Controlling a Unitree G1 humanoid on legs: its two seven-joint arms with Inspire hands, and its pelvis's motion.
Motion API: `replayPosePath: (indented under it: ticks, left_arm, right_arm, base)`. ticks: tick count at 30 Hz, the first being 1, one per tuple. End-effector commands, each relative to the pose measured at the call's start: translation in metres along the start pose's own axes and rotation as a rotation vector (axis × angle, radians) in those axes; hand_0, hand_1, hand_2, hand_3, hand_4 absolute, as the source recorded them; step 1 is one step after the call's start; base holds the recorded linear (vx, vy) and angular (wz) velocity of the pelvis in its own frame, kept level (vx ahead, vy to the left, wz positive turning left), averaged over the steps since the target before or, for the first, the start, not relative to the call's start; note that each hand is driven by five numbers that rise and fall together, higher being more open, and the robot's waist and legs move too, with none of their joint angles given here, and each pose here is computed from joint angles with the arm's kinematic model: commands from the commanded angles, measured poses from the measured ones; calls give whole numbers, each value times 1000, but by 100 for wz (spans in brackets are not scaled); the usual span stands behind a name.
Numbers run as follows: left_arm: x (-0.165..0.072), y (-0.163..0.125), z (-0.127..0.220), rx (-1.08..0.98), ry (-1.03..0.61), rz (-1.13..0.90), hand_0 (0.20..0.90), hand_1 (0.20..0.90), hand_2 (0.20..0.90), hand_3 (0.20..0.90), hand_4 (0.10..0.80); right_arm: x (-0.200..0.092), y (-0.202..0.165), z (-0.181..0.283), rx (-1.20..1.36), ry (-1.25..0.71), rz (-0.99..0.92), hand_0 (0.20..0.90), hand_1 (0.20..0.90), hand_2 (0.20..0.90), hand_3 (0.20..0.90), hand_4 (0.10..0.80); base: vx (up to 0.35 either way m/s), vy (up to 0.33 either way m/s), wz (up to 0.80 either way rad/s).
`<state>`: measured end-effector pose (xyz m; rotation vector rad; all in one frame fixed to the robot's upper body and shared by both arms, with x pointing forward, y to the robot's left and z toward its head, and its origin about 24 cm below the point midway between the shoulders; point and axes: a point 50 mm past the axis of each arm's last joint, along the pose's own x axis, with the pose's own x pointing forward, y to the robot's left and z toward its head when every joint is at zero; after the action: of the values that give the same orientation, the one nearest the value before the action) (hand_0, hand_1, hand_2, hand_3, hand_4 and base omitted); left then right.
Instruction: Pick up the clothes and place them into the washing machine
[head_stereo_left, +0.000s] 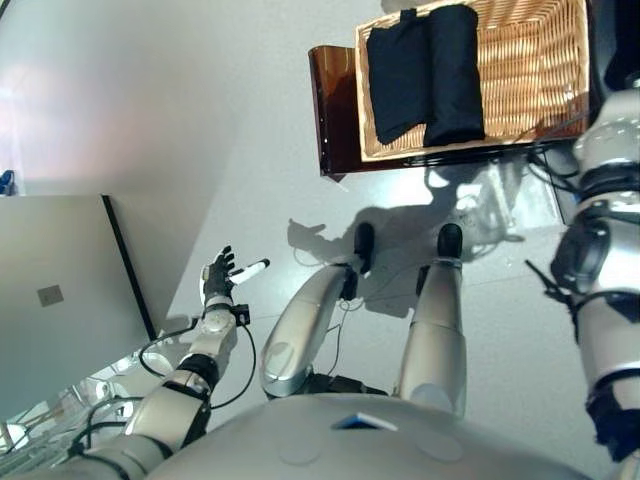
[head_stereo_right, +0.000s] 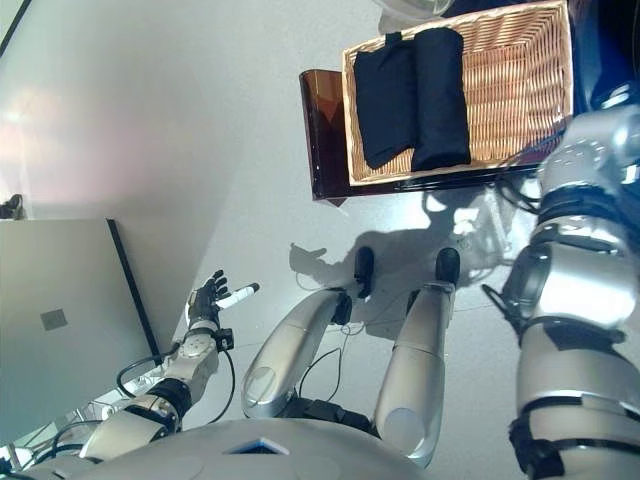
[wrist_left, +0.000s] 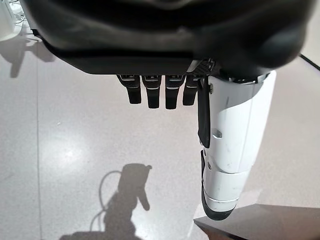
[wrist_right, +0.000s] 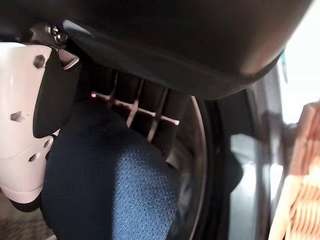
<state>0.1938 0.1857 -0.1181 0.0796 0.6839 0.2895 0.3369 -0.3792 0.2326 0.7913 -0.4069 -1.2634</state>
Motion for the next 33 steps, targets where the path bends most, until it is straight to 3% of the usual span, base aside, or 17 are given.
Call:
replayPosePath:
  ticks: [1,3,4,9,21,29,33]
  left_arm:
    - [0,23,-4,-19,-10,88,900,900,900,900,800]
    - [0,21,-2,-24,-19,81,900,900,900,900,800]
    - [0,21,-3,-25,-14,82,900,900,900,900,800]
    - [1,20,-3,-49,-5,85,900,900,900,900,800]
    - [2,23,-7,-63,25,106,900,900,900,900,800]
    - [3,26,-8,-55,33,105,900,900,900,900,800]
    - [5,30,-6,-25,34,105,900,900,900,900,800]
  right_arm:
    - [-3,42,117,52,-463,204,200,200,200,200,300]
    - [-6,47,128,29,-506,211,200,200,200,200,300]
    - [-7,50,133,16,-518,223,900,900,900,900,800]
    - [-11,59,123,3,-472,321,900,900,900,900,800]
    - [-5,49,95,-28,-387,309,900,900,900,900,800]
    - [2,30,56,-28,-253,289,900,900,900,900,800]
    - [4,12,10,-174,-107,309,900,900,900,900,800]
  base:
    - [28,-22,7]
    - [21,-26,5]
    - [0,0,0]
    - [5,2,-2]
    - [0,0,0]
    - [-9,2,0]
    - [-19,-6,6]
